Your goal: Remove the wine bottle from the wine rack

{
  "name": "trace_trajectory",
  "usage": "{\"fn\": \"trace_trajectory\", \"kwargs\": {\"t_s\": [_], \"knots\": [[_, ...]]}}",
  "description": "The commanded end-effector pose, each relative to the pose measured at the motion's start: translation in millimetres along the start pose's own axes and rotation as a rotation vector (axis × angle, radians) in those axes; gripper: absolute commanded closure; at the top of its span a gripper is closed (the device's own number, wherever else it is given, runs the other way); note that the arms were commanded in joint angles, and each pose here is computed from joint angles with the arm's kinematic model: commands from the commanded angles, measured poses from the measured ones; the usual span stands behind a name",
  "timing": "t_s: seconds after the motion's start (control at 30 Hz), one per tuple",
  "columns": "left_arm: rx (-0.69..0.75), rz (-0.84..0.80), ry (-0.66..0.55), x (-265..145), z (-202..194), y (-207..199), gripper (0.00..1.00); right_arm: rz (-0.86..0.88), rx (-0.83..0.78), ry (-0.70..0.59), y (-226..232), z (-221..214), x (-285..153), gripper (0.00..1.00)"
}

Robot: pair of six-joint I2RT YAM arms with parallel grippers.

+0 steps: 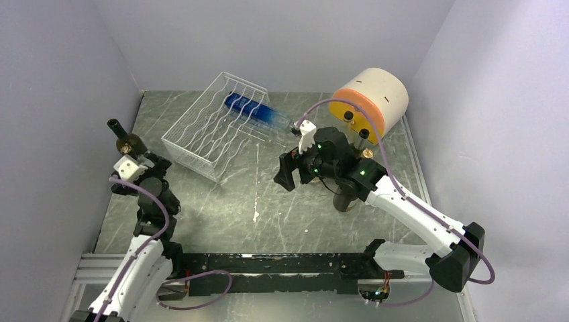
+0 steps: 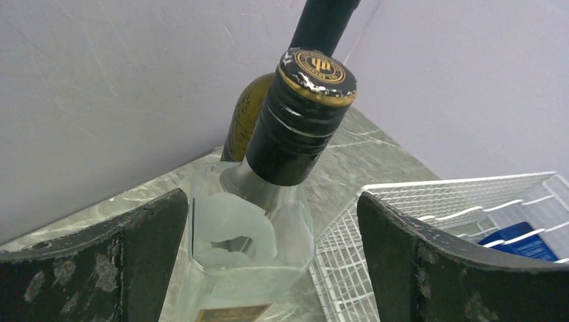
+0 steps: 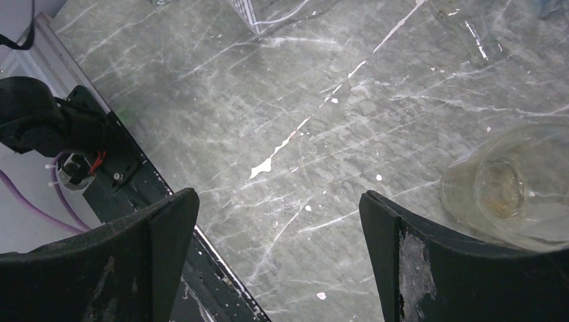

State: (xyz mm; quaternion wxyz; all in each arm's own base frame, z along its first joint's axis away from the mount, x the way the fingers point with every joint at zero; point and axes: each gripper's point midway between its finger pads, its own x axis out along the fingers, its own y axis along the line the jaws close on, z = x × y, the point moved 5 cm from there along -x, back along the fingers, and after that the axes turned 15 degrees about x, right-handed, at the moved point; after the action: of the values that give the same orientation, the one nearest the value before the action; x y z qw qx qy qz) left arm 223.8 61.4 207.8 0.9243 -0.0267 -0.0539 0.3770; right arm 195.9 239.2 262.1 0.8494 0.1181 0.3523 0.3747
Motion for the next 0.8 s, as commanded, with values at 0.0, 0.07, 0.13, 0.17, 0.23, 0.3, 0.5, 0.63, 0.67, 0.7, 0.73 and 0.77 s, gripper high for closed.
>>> {"fn": "trace_trajectory", "kwargs": {"t_s": [0.0,0.07,0.13,0.17,0.23,0.3,0.5,0.63,0.67,0.7,0.73,0.77], "knots": [[-0.127,0.045,0.081,-5.3,7.5,4.7,0.01,0.013,0.003,-0.016,1.6,3.2,-2.2,0.05],[-0.155,0.057,0.099,-9.5,15.2,9.5,0.0,0.004,0.002,-0.012,0.9,3.4,-2.4,0.05],[-0.172,0.046,0.11,-14.5,24.6,12.9,0.0,-0.002,0.001,-0.009,0.3,3.5,-2.3,0.05],[-0.181,0.035,0.11,-17.7,30.5,15.1,0.0,-0.006,0.0,-0.003,-0.6,3.0,-1.1,0.05],[-0.19,0.005,0.107,-24.3,43.4,19.6,0.01,-0.025,-0.005,0.005,-3.1,3.5,1.5,0.05],[-0.212,-0.026,0.105,-32.3,57.4,25.0,0.0,-0.046,-0.011,0.016,-5.5,4.2,5.1,0.05],[-0.211,-0.214,0.013,-55.4,122.1,32.2,0.0,-0.051,-0.036,0.035,0.8,16.7,20.9,0.05],[-0.136,-0.424,-0.155,-67.6,177.5,20.2,0.01,-0.078,-0.056,0.052,7.1,24.0,38.8,0.04],[-0.12,-0.479,-0.202,-71.1,194.0,15.7,0.0,-0.099,-0.061,0.057,6.7,25.5,45.0,0.04],[-0.094,-0.536,-0.233,-73.1,204.8,8.4,0.0,-0.133,-0.067,0.054,4.9,28.2,50.3,0.04],[-0.073,-0.586,-0.257,-74.1,215.5,0.5,0.0,-0.162,-0.076,0.062,4.0,29.0,56.6,0.04],[-0.051,-0.637,-0.274,-74.6,223.8,-8.4,0.0,-0.195,-0.087,0.065,1.7,30.8,62.6,0.04]]}}
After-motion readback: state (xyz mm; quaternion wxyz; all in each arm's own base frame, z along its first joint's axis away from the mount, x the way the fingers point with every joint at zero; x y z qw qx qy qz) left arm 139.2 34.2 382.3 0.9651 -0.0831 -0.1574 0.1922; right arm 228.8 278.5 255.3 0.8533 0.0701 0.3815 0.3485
